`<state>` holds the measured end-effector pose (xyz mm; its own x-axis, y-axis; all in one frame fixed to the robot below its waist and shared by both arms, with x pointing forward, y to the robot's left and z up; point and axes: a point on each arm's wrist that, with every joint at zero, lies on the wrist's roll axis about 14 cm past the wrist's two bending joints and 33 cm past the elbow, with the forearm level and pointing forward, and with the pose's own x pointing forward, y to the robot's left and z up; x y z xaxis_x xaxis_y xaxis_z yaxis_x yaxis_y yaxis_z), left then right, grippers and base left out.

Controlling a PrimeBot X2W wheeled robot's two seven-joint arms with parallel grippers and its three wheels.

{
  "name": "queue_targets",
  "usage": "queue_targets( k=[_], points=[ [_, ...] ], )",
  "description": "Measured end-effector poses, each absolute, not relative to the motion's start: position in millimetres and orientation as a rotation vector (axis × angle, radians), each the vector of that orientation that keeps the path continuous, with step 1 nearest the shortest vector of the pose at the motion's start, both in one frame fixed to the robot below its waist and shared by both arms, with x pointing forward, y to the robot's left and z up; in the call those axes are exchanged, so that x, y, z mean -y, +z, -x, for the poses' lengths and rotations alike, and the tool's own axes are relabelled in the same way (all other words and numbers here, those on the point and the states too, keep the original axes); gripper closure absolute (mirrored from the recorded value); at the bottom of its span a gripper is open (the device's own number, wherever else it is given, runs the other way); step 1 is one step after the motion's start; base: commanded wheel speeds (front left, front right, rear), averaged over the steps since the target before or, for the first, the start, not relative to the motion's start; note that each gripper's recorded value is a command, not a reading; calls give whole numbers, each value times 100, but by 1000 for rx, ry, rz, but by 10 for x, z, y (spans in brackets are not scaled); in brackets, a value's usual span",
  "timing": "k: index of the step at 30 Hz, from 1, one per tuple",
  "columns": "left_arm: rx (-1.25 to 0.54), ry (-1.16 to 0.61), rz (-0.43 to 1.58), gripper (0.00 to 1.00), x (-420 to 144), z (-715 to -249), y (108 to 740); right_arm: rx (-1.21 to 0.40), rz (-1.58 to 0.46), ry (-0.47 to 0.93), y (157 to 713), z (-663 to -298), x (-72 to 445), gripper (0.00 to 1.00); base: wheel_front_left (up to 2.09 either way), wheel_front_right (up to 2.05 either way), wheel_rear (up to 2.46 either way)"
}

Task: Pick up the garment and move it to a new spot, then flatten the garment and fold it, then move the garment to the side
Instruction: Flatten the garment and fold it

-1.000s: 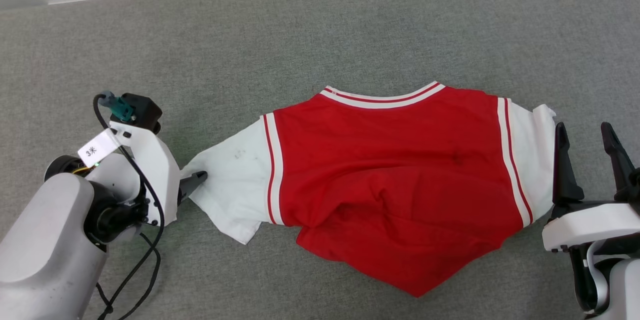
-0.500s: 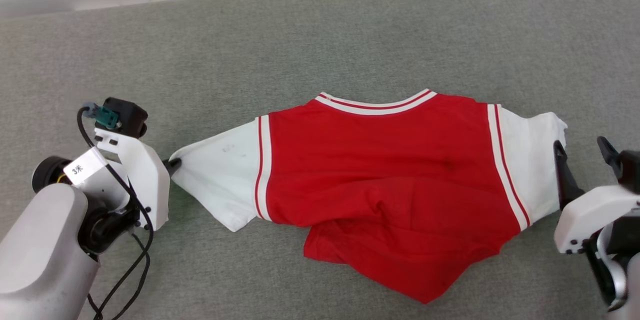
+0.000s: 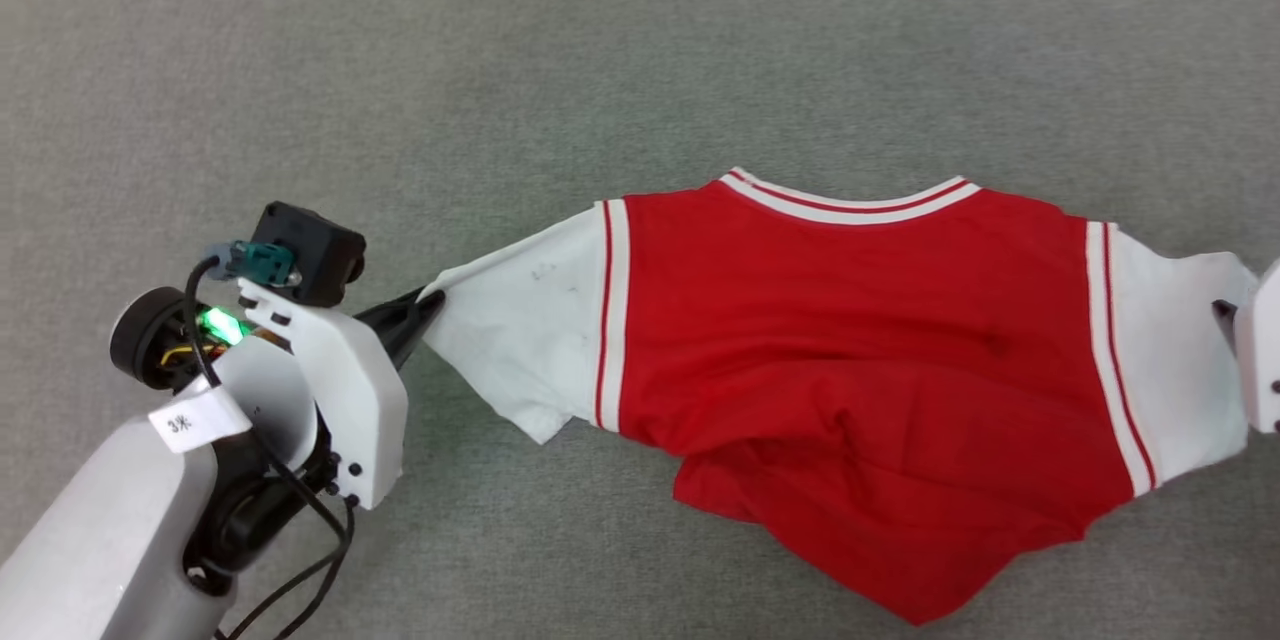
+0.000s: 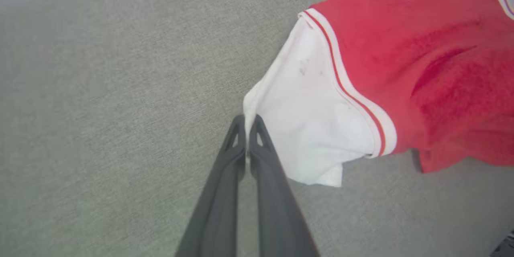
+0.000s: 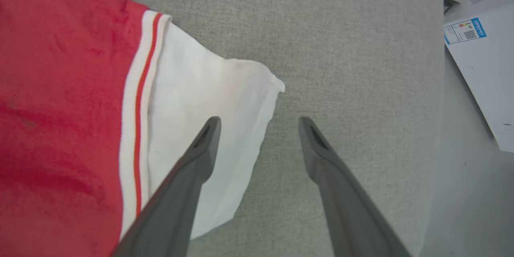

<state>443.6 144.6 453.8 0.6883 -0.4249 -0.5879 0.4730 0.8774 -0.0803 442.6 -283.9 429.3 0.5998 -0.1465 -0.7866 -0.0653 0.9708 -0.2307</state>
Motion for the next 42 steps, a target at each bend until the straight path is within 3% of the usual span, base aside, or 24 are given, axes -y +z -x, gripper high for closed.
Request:
queue_targets(
  k=[16, 19, 20, 31, 42],
  points=[
    [-614, -508, -70, 100, -1448, -4213, 4595, -1178, 249, -6, 3570, -4573, 2721, 0, 0, 0, 0],
    [-628, -502, -63, 100, -1463, -4177, 4549, -1188, 224, -6, 3492, -4565, 2702, 92, 0, 0, 0],
    [-627, -500, -63, 100, -1470, -4179, 4550, -1184, 219, -2, 3479, -4566, 2686, 100, 0, 0, 0],
    [-527, -441, -79, 100, -1595, -4240, 4779, -994, 189, 16, 3833, -4668, 2646, 100, 0, 0, 0],
    [-288, -370, -98, 100, -1741, -4327, 5462, -585, 195, 26, 5082, -4889, 2685, 100, 0, 0, 0]
  ],
)
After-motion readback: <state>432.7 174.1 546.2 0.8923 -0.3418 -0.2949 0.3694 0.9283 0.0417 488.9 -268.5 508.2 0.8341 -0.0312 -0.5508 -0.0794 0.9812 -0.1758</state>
